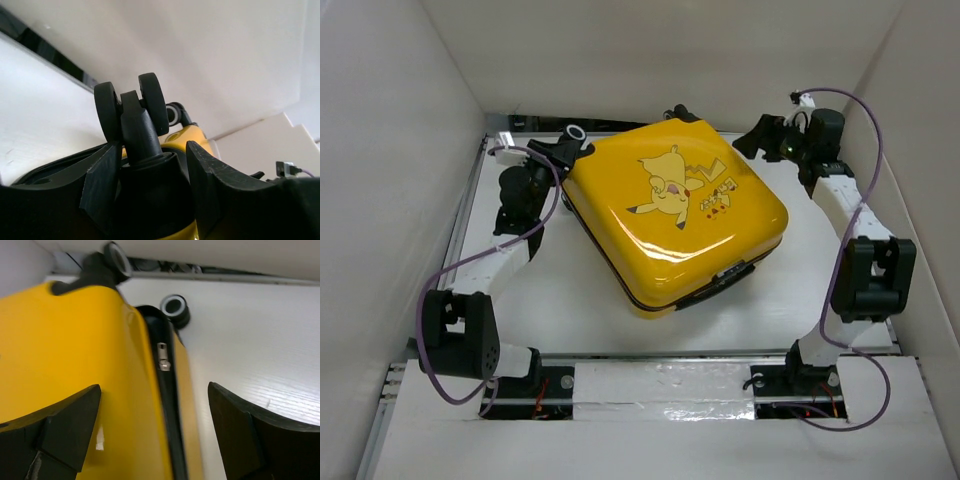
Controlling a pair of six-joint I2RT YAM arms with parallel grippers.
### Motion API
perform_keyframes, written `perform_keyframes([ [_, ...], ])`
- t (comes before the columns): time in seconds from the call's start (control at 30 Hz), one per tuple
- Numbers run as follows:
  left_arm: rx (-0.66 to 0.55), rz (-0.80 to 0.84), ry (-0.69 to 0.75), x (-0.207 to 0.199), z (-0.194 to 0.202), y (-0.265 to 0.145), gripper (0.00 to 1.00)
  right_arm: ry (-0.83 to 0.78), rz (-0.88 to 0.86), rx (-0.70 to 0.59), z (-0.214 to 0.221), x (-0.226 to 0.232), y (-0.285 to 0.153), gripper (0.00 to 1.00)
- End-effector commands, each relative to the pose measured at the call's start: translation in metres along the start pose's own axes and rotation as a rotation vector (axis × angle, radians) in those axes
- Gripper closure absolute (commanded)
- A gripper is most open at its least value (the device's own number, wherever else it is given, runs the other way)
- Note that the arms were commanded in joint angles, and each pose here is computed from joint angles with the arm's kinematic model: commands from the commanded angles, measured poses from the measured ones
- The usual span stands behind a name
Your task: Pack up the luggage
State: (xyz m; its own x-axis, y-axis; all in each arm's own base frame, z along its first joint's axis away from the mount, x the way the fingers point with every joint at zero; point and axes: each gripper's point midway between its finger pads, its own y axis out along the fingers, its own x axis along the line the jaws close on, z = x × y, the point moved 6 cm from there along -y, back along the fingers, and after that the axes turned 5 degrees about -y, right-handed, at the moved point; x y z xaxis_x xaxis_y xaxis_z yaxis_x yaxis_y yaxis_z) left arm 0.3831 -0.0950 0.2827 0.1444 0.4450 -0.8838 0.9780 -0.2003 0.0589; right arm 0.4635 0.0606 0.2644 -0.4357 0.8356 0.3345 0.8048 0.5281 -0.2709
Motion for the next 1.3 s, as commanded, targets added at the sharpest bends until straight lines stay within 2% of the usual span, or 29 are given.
perform_keyframes([
  [0.0, -0.029, 0.323, 0.006, -0.100, -0.029, -0.007, 1.00, 0.020, -0.101, -0.143, -0.038, 0.036, -0.035, 0.06],
  [0.03, -0.026, 0.336, -0.005, -0.107, -0.035, -0.004, 1.00, -0.009, -0.109, -0.205, -0.055, 0.046, -0.053, 0.06],
  [0.1, -0.019, 0.331, -0.022, -0.111, -0.040, -0.001, 1.00, 0.009, -0.114, -0.232, -0.053, 0.054, -0.070, 0.07],
  [0.13, -0.018, 0.359, -0.023, -0.126, -0.046, 0.000, 1.00, -0.028, -0.123, -0.304, -0.067, 0.068, -0.094, 0.09],
  [0.17, -0.013, 0.367, -0.021, -0.132, -0.048, 0.001, 1.00, -0.037, -0.130, -0.330, -0.067, 0.076, -0.105, 0.18],
  [0.2, -0.001, 0.352, -0.021, -0.132, -0.048, 0.003, 1.00, -0.055, -0.149, -0.370, -0.067, 0.087, -0.114, 0.21],
  [0.23, -0.002, 0.368, -0.024, -0.139, -0.050, 0.002, 1.00, -0.027, -0.139, -0.346, -0.042, 0.090, -0.115, 0.26],
  [0.27, -0.004, 0.372, -0.027, -0.140, -0.051, 0.002, 1.00, -0.061, -0.155, -0.396, -0.043, 0.111, -0.137, 0.57],
  [0.3, 0.000, 0.362, -0.025, -0.139, -0.051, 0.002, 1.00, -0.065, -0.168, -0.398, -0.033, 0.119, -0.144, 0.74],
  [0.33, -0.002, 0.360, -0.023, -0.141, -0.052, 0.001, 1.00, -0.045, -0.157, -0.365, -0.002, 0.120, -0.142, 0.84],
  [0.37, -0.003, 0.354, -0.012, -0.140, -0.052, 0.000, 1.00, -0.046, -0.194, -0.345, 0.014, 0.137, -0.144, 0.98],
  [0.4, 0.001, 0.341, -0.011, -0.137, -0.051, -0.001, 1.00, -0.049, -0.220, -0.302, 0.045, 0.153, -0.151, 1.00],
  [0.43, -0.001, 0.337, -0.011, -0.135, -0.050, -0.001, 1.00, -0.063, -0.200, -0.326, 0.042, 0.155, -0.160, 1.00],
  [0.47, -0.002, 0.333, -0.012, -0.132, -0.049, -0.003, 1.00, -0.040, -0.222, -0.251, 0.079, 0.162, -0.157, 1.00],
  [0.5, -0.008, 0.340, -0.015, -0.133, -0.049, -0.006, 1.00, -0.052, -0.239, -0.275, 0.088, 0.170, -0.172, 1.00],
  [0.6, -0.006, 0.325, -0.021, -0.119, -0.042, -0.016, 1.00, -0.025, -0.210, -0.204, 0.141, 0.169, -0.185, 1.00],
  [0.63, -0.005, 0.293, -0.024, -0.106, -0.037, -0.018, 1.00, -0.031, -0.214, -0.238, 0.147, 0.172, -0.202, 1.00],
  [0.67, -0.016, 0.279, -0.022, -0.101, -0.035, -0.023, 1.00, -0.015, -0.197, -0.257, 0.152, 0.171, -0.205, 0.97],
  [0.73, -0.046, 0.255, 0.008, -0.089, -0.030, -0.038, 1.00, 0.025, -0.173, -0.214, 0.177, 0.165, -0.206, 0.86],
  [0.77, -0.026, 0.259, 0.025, -0.090, -0.017, -0.044, 1.00, 0.029, -0.182, -0.190, 0.185, 0.165, -0.204, 0.79],
  [0.8, -0.016, 0.244, 0.050, -0.086, -0.009, -0.049, 1.00, 0.036, -0.172, -0.170, 0.191, 0.162, -0.201, 0.66],
  [0.87, -0.006, 0.220, 0.086, -0.071, 0.009, -0.066, 1.00, 0.033, -0.160, -0.087, 0.207, 0.160, -0.192, 0.62],
  [0.97, 0.025, 0.189, 0.125, -0.048, 0.034, -0.089, 1.00, 0.012, -0.129, -0.028, 0.213, 0.157, -0.184, 0.60],
  [1.0, 0.051, 0.155, 0.140, -0.039, 0.044, -0.095, 1.00, 0.008, -0.120, -0.021, 0.213, 0.155, -0.183, 0.58],
  [1.03, 0.011, 0.094, 0.147, -0.022, 0.045, -0.105, 1.00, 0.005, -0.118, -0.020, 0.213, 0.155, -0.182, 0.58],
  [1.13, 0.003, 0.033, 0.155, 0.008, 0.053, -0.129, 1.00, 0.033, -0.112, -0.020, 0.217, 0.154, -0.181, 0.49],
  [1.2, 0.032, -0.017, 0.183, 0.027, 0.060, -0.140, 1.00, 0.043, -0.140, -0.014, 0.226, 0.155, -0.179, 0.41],
  [1.27, 0.081, -0.052, 0.205, 0.045, 0.070, -0.153, 1.00, 0.048, -0.170, 0.002, 0.229, 0.158, -0.179, 0.39],
])
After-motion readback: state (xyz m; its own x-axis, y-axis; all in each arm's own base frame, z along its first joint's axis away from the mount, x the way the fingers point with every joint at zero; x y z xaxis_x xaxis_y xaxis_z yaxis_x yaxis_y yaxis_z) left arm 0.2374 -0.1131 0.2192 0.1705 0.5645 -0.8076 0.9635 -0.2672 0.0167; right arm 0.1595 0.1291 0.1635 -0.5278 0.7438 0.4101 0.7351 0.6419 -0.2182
